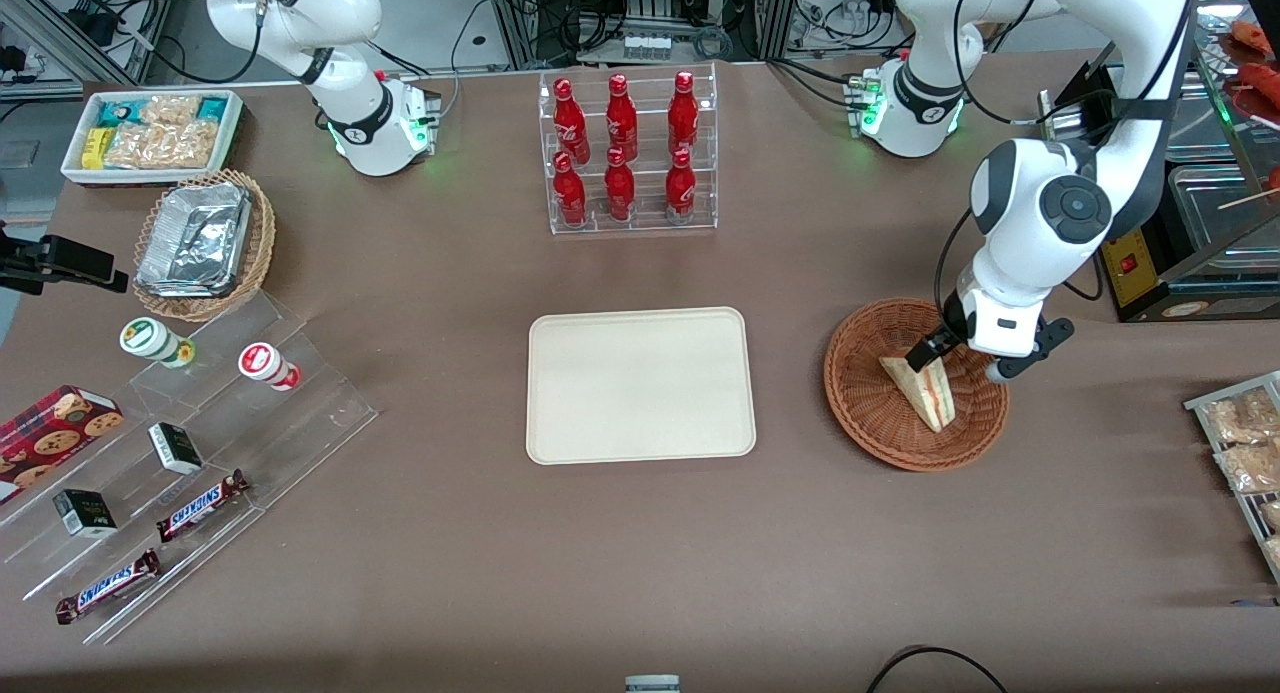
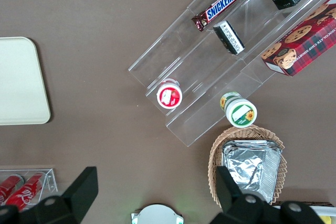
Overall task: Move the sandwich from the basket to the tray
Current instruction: 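Close the left gripper on the sandwich's wrapped end and lift it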
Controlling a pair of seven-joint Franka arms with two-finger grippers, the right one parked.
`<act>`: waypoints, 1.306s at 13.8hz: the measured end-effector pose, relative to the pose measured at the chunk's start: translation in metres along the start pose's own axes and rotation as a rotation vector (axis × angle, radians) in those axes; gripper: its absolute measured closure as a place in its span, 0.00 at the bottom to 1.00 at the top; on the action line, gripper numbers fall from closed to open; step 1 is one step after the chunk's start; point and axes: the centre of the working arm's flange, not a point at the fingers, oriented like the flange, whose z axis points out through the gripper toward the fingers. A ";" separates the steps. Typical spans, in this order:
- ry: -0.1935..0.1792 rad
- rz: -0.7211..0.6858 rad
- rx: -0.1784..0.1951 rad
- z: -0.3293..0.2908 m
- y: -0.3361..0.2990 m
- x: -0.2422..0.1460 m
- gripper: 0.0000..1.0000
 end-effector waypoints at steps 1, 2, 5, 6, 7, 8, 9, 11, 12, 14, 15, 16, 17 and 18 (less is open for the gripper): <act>-0.007 -0.011 0.005 0.007 0.000 0.000 0.00; -0.014 -0.015 0.010 0.013 -0.001 -0.001 0.00; -0.034 -0.020 0.026 0.032 -0.002 -0.002 0.00; -0.042 -0.020 0.034 0.039 -0.003 -0.002 0.00; -0.048 -0.017 0.041 0.045 -0.003 -0.003 0.00; -0.051 -0.012 0.048 0.051 -0.004 -0.003 0.00; -0.053 -0.009 0.053 0.056 -0.004 -0.004 0.00; -0.055 -0.006 0.056 0.059 -0.005 -0.004 0.01; -0.057 -0.006 0.058 0.060 -0.005 -0.004 0.04; -0.056 0.001 0.063 0.061 -0.005 -0.004 0.26; -0.050 0.010 0.066 0.061 -0.004 -0.004 0.36; -0.043 0.018 0.067 0.059 -0.003 -0.003 0.45; -0.035 0.023 0.064 0.057 -0.001 0.000 0.56; -0.029 0.026 0.062 0.053 0.002 0.003 0.62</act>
